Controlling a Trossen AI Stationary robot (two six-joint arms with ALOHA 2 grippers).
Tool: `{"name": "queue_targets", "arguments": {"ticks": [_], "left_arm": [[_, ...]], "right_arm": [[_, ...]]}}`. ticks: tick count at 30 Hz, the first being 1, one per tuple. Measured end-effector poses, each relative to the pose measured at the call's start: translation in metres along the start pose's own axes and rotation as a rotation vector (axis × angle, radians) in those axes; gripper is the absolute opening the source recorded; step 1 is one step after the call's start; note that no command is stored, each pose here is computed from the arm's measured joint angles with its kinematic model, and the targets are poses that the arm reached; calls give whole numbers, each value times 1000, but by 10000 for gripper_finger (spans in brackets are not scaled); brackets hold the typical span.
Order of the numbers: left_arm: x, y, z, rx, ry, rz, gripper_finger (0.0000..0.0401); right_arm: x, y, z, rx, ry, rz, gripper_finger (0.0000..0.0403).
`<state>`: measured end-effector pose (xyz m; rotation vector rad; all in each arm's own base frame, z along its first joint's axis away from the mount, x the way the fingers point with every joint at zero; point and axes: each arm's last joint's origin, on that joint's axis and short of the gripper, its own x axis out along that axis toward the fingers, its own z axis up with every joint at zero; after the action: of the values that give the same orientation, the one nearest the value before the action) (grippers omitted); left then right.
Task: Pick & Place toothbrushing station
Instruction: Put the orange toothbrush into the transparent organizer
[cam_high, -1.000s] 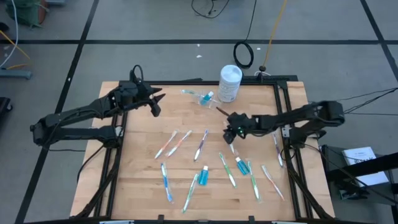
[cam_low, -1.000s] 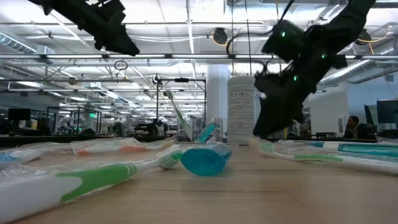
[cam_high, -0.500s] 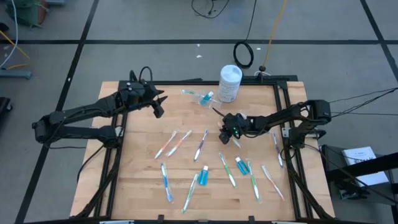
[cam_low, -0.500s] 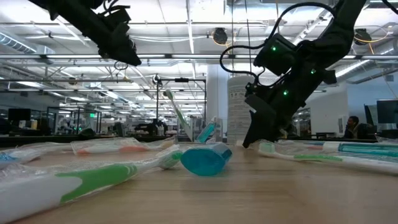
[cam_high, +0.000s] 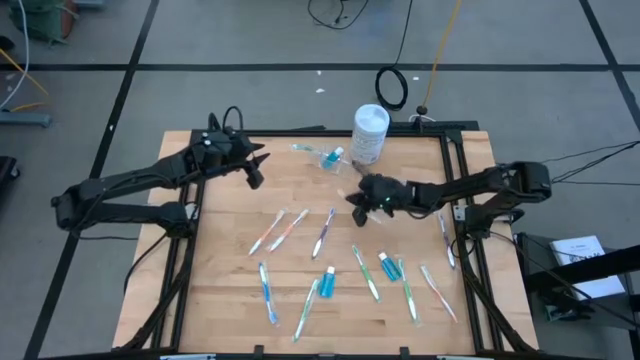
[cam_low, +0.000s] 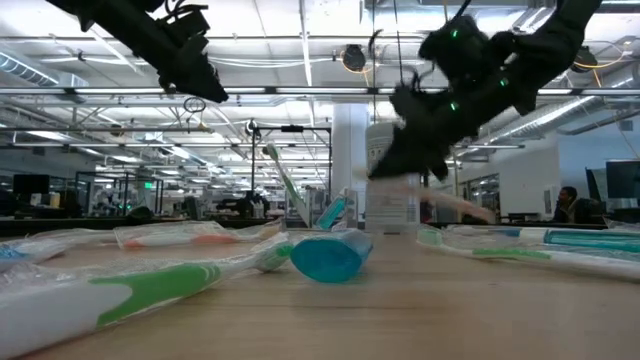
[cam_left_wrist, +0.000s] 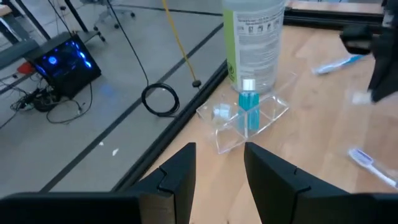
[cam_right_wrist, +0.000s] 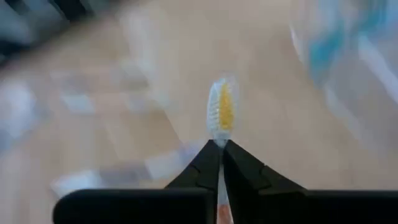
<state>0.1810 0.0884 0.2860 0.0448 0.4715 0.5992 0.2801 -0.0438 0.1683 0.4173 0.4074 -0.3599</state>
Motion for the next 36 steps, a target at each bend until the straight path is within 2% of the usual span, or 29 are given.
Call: {"name": "queue_targets", "arguments": {"ticks": [4,7,9,13,17,20,24,29,36], "left_arm": [[-3,0,2,0,-20,-15,143],[-3,-1,2,9,-27,-36,143],[-3,-1,2,18,-29,-50,143],[-3,-1,2,25,-32,-68,143],[-3,-2,2,25,-33,-74,143],[-3,-2,2,25,-33,-73,143],[-3,-2,2,23,-33,-74,143],[-3,-2,2,6,-31,-74,143],[-3,-2,2,3,-26,-74,143]], "right_arm": [[-8,9,34,-74,-337,110,3],[-17,11,55,-200,-560,122,0],[-18,7,61,-271,-642,93,0],[-15,-8,72,-348,-714,13,0],[0,-24,84,-456,-709,-90,0],[14,-33,90,-546,-695,-122,0],[32,-45,87,-544,-658,-151,0],[46,-60,77,-550,-615,-274,0],[56,-61,59,-536,-504,-289,0]]}}
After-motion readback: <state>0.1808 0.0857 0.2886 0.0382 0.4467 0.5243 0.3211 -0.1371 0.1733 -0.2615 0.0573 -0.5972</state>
